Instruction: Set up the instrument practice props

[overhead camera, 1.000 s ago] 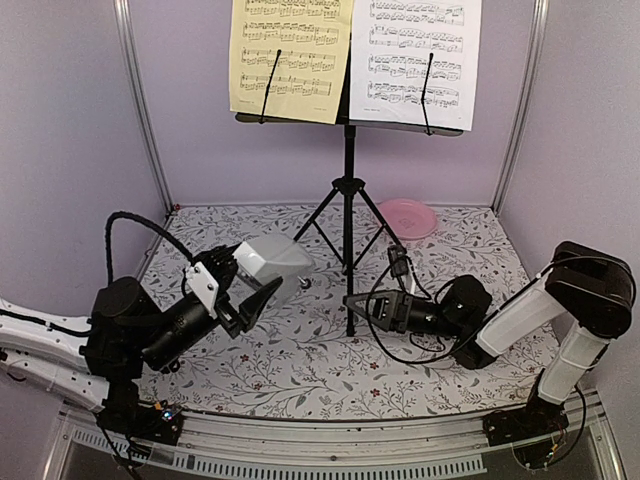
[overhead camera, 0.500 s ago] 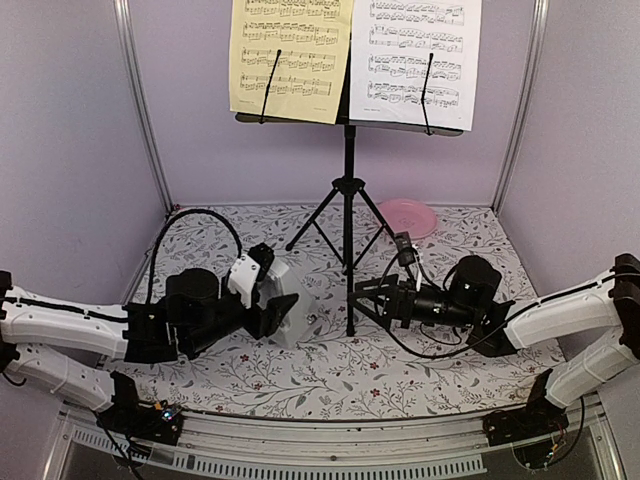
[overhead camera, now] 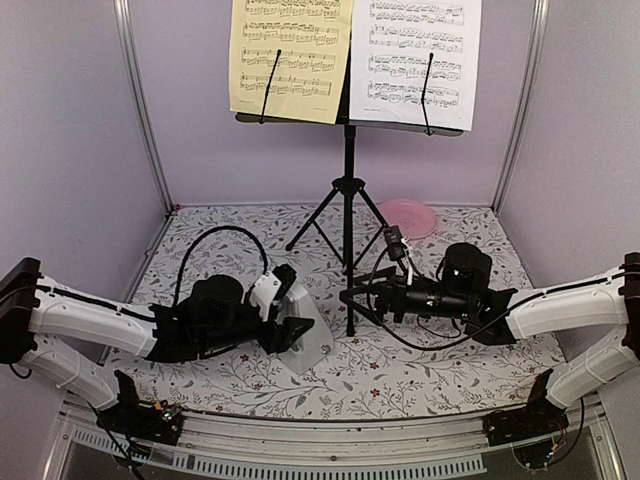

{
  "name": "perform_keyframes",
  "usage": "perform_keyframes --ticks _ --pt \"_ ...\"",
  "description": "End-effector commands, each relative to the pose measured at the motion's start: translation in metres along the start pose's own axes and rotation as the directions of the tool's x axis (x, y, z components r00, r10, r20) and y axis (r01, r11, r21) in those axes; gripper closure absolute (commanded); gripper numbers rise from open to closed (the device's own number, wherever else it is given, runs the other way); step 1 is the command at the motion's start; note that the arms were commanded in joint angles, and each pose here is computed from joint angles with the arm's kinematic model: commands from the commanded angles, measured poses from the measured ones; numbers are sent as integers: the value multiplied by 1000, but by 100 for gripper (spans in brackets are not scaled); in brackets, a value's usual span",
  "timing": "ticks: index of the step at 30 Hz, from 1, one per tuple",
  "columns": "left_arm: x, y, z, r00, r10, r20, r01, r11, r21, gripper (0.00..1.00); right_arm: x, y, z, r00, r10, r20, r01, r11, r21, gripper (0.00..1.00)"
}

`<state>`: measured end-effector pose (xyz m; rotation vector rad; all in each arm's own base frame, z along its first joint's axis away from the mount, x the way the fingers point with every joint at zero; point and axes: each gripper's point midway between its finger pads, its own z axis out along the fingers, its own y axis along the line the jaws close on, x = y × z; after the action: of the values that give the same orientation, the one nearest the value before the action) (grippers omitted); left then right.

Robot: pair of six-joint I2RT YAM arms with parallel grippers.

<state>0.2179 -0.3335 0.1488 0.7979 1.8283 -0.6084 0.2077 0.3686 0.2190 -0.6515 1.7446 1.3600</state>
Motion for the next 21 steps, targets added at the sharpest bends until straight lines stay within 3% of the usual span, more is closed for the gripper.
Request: perform_keyframes --ticks 1,3,8,13,21 --pt "-44 -16 1 986 -2 164 -14 995 96 92 -18 6 1 999 -44 16 44 999 19 1" --pt "-44 -18 2 986 3 165 -22 994 109 87 -22 8 3 999 -48 15 47 999 21 1" --pt "-48 -19 -9 982 -7 188 -16 993 121 51 -26 9 9 999 -43 2 43 999 21 1" --pt "-52 -17 -24 975 -5 220 -24 991 128 27 -30 10 19 999 -32 -16 33 999 21 1" --pt "-50 -21 -35 969 -6 246 -36 986 164 15 -30 10 36 998 -30 -57 31 999 31 1"
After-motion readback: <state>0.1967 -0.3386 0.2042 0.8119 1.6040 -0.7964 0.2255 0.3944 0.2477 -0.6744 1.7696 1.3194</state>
